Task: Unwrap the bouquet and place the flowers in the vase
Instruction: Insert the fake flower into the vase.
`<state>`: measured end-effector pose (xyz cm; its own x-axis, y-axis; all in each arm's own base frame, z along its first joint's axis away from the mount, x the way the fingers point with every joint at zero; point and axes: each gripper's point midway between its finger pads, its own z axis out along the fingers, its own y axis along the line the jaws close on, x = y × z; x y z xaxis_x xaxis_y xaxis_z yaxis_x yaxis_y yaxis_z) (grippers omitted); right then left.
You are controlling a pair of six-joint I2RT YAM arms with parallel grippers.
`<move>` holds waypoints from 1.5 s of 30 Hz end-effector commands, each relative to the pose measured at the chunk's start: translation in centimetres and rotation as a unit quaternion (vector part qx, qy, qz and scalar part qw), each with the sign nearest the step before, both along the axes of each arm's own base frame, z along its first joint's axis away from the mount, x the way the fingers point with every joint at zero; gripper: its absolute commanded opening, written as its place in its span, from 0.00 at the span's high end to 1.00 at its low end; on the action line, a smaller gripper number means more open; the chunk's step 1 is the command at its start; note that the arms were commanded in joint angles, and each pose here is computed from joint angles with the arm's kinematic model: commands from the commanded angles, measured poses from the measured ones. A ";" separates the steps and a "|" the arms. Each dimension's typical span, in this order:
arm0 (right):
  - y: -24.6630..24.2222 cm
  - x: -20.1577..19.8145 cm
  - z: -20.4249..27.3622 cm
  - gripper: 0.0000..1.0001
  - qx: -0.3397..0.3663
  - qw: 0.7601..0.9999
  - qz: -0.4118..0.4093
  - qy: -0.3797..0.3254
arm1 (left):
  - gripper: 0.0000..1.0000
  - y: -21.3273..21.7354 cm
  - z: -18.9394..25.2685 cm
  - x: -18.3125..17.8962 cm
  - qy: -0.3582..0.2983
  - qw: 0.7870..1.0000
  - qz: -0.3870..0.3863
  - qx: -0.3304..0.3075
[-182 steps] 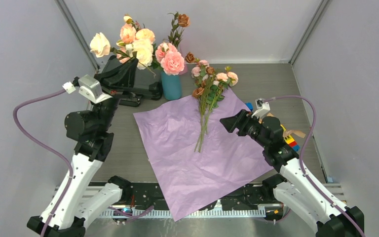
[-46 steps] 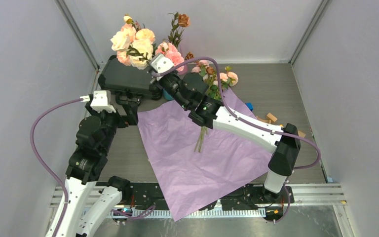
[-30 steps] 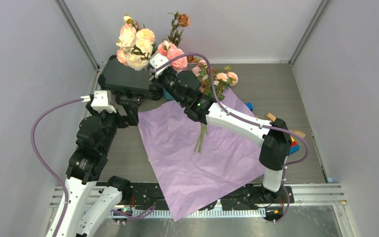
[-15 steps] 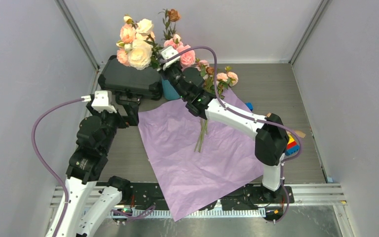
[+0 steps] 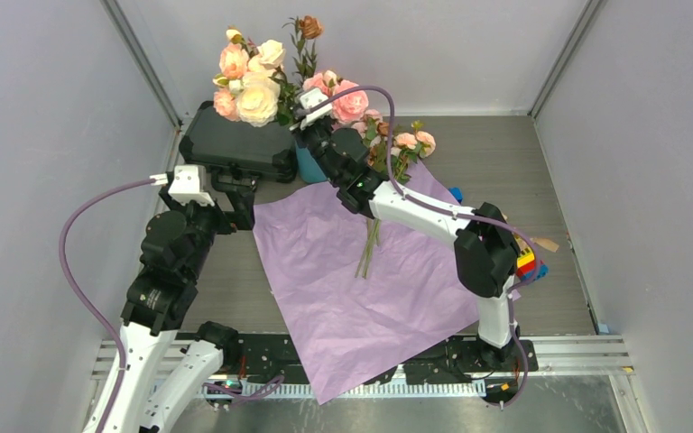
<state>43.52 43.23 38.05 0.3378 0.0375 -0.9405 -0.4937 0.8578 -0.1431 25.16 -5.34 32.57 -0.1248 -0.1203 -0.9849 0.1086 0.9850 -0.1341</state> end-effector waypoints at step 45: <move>-1.5 4.8 -6.9 0.78 0.022 0.997 -0.052 0.054 | 0.00 -0.4 0.1 0.7 -0.005 1.000 -0.008 0.006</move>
